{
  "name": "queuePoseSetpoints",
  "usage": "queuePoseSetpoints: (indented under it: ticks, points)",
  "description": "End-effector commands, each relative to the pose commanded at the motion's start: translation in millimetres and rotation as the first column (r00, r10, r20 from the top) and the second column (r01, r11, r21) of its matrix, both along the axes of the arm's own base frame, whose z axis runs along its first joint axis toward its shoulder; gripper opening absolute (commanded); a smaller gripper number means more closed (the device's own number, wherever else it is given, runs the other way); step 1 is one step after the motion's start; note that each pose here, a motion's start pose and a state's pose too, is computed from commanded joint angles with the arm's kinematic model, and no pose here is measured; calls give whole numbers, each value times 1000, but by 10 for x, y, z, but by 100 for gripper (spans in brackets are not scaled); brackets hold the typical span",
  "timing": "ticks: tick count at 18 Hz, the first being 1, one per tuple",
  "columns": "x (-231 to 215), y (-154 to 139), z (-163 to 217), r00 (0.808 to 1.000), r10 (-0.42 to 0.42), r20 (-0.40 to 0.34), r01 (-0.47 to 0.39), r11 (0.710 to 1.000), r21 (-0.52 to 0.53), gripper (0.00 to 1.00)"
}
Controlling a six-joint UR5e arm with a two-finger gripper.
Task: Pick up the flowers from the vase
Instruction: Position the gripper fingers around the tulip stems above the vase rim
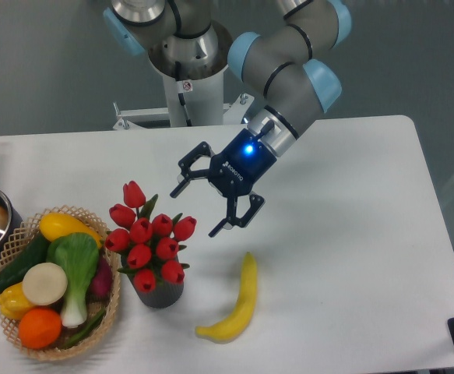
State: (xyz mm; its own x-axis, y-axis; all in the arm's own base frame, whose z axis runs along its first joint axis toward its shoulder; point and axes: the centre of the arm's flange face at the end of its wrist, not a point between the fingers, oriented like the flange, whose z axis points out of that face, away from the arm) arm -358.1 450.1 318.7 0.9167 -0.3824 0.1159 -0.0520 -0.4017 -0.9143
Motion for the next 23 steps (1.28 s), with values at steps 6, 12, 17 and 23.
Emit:
queuePoseSetpoints:
  ticks: [6,12,17,23]
  points:
    - [71,139,-75,999,-30,-18,30,1000,9,100]
    - [138,261,-166,997,-72,-43,73,997,17,100]
    - [209,361,-187,994,-94,-46,95,995,10,100]
    - [240,419,-246,993,-106,-60,106,994,-12,100]
